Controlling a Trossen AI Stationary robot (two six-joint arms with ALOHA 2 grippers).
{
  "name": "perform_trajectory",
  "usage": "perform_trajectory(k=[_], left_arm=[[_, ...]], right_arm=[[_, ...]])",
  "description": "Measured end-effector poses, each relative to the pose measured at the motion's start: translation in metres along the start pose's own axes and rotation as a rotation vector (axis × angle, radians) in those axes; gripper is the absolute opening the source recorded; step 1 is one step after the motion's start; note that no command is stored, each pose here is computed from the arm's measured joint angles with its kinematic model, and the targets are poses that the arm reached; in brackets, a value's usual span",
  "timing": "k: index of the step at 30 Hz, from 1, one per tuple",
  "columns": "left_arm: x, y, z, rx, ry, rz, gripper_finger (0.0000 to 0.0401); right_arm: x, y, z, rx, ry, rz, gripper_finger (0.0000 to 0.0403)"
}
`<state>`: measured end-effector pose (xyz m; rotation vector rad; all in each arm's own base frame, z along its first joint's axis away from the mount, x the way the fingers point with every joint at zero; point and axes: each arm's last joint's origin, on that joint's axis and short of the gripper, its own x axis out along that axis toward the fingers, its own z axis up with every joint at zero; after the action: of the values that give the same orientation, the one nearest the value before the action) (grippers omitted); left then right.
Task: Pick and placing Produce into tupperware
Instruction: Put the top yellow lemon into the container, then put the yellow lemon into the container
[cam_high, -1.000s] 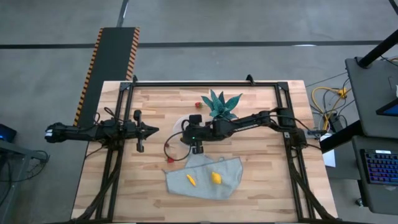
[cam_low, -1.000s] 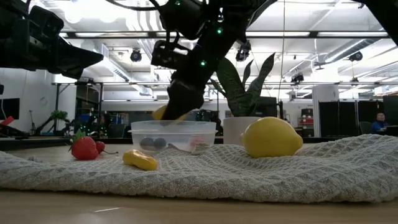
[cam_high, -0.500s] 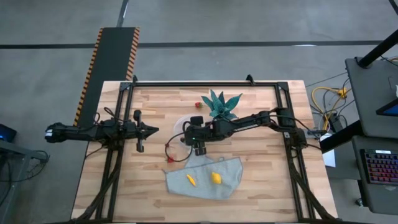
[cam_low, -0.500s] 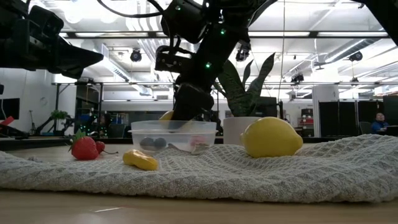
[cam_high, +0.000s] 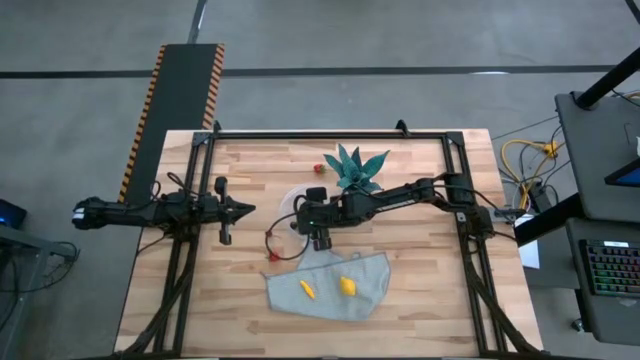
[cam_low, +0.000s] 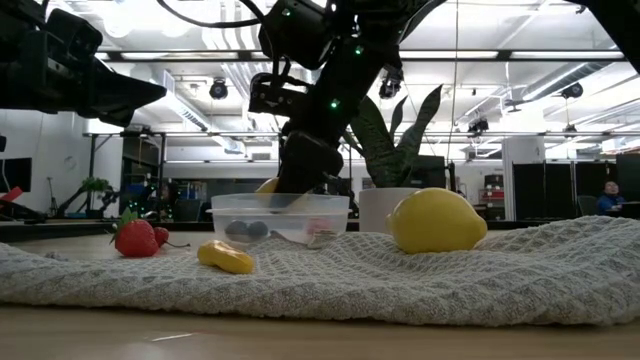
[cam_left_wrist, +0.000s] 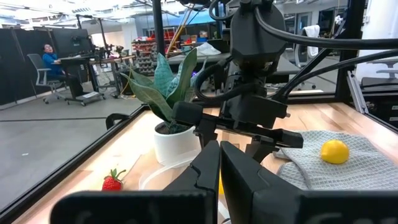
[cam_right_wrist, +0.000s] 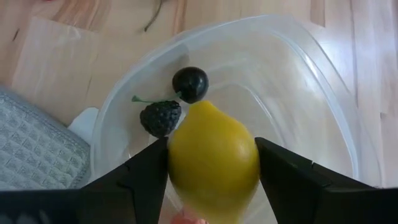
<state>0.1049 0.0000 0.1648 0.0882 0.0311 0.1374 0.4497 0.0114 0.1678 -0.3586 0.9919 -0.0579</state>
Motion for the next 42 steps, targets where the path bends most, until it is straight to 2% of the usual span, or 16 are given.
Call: perform_trajectory(k=[7, 20, 24, 32, 42], left_arm=[[0.000, 0.000, 0.000, 0.000, 0.000, 0.000, 0.0000], [0.000, 0.000, 0.000, 0.000, 0.001, 0.000, 0.0000], [0.000, 0.000, 0.000, 0.000, 0.000, 0.000, 0.0000], [0.000, 0.000, 0.000, 0.000, 0.000, 0.000, 0.0000], [0.000, 0.000, 0.000, 0.000, 0.000, 0.000, 0.0000]], right_arm=[[0.000, 0.000, 0.000, 0.002, 0.000, -0.003, 0.0243], [0.000, 0.000, 0.000, 0.006, -0.005, -0.004, 0.0237], [-0.005, -0.004, 0.008, 0.034, -0.025, -0.012, 0.0232], [-0.038, -0.007, 0.039, 0.019, -0.081, -0.007, 0.0226], [-0.084, 0.007, 0.061, -0.037, -0.003, 0.043, 0.0226]])
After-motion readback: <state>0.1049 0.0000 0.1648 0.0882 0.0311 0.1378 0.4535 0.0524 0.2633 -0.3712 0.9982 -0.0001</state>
